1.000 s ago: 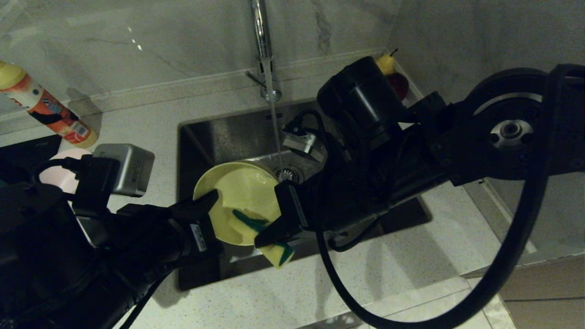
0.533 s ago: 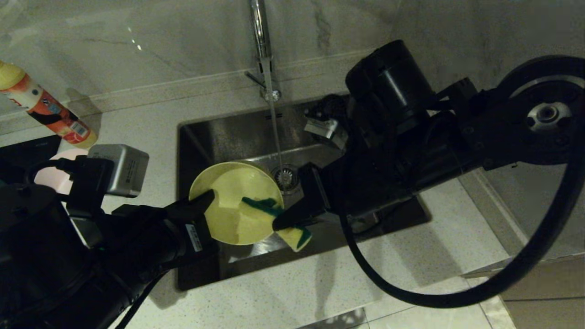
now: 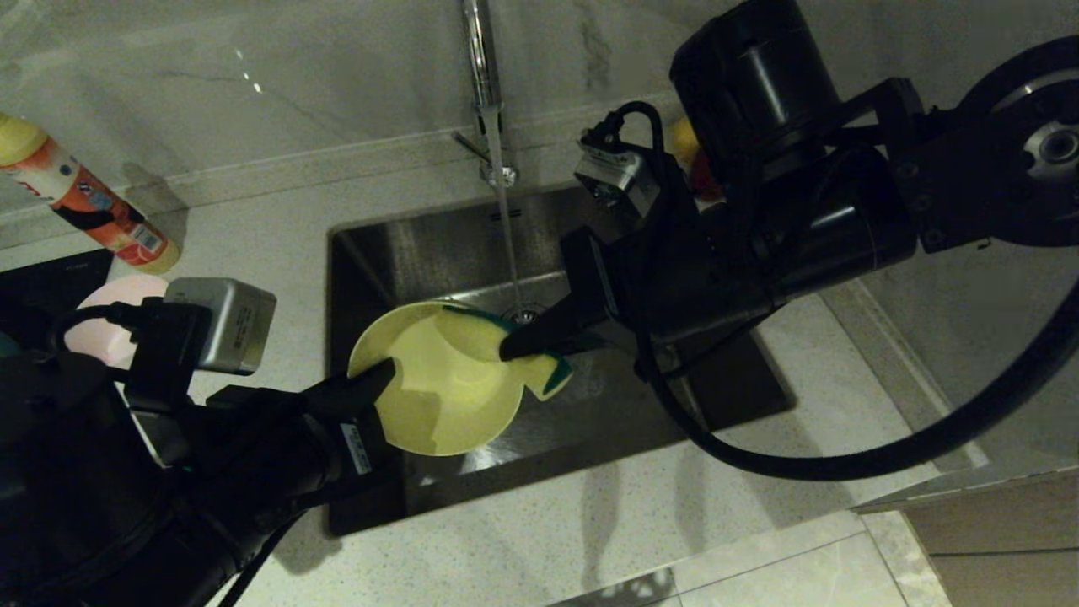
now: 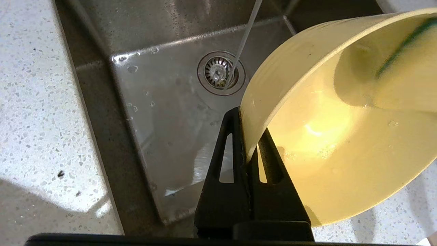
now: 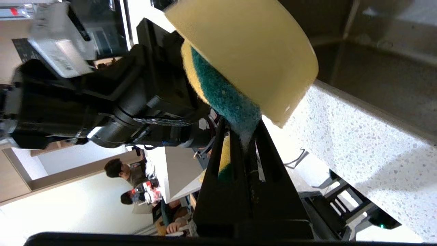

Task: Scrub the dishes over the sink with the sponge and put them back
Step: Wipe the bowl

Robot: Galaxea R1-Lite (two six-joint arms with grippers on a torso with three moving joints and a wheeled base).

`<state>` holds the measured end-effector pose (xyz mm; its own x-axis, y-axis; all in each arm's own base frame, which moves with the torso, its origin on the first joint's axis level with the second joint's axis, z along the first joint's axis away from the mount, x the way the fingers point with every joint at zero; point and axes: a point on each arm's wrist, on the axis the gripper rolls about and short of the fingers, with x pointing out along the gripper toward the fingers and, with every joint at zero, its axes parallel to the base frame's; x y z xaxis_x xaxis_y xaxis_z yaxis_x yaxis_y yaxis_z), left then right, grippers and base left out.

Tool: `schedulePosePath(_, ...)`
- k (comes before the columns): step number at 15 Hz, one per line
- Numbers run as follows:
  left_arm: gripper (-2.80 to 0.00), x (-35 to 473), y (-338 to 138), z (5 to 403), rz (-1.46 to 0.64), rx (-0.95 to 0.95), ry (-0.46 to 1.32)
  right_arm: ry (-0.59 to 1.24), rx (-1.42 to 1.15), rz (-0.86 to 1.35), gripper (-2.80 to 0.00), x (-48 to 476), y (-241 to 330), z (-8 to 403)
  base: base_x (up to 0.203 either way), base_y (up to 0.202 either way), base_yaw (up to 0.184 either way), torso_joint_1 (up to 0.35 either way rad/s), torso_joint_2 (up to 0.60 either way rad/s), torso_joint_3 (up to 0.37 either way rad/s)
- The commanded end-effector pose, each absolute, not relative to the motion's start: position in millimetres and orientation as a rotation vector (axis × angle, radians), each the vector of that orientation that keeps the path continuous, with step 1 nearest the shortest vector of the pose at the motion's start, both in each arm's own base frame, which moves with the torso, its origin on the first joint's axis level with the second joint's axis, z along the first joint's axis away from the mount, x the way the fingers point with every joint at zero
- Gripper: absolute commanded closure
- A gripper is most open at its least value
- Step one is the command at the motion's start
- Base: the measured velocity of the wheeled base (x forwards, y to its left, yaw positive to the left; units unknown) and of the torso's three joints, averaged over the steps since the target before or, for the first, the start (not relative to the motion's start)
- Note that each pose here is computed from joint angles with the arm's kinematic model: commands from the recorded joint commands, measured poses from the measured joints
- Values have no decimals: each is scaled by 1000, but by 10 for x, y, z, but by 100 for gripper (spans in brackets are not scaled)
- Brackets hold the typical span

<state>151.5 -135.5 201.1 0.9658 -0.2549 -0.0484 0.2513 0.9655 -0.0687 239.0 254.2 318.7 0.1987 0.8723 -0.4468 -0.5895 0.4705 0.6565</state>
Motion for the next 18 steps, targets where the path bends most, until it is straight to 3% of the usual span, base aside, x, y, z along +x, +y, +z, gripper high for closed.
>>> schedulePosePath(1, 0, 1529, -1368, 1990, -250, -59, 63, 869, 386, 1070, 0, 2332, 2485, 3273, 0, 0, 0, 0, 0, 0)
schedulePosePath(8, 0, 1763, -1404, 1973, -189, -109, 94, 776, 408, 1132, 0, 1985, 2156, 3665, 0, 0, 0, 0, 0, 0)
schedulePosePath(13, 0, 2114, -1475, 2027, -116, -251, 279, 713, 465, 1109, 0, 1794, 1547, 3948, 0, 0, 0, 0, 0, 0)
schedulePosePath(18, 0, 2571, -1588, 2099, -124, -430, 493, 784, 499, 1015, 0, 1732, 1196, 3685, 0, 0, 0, 0, 0, 0)
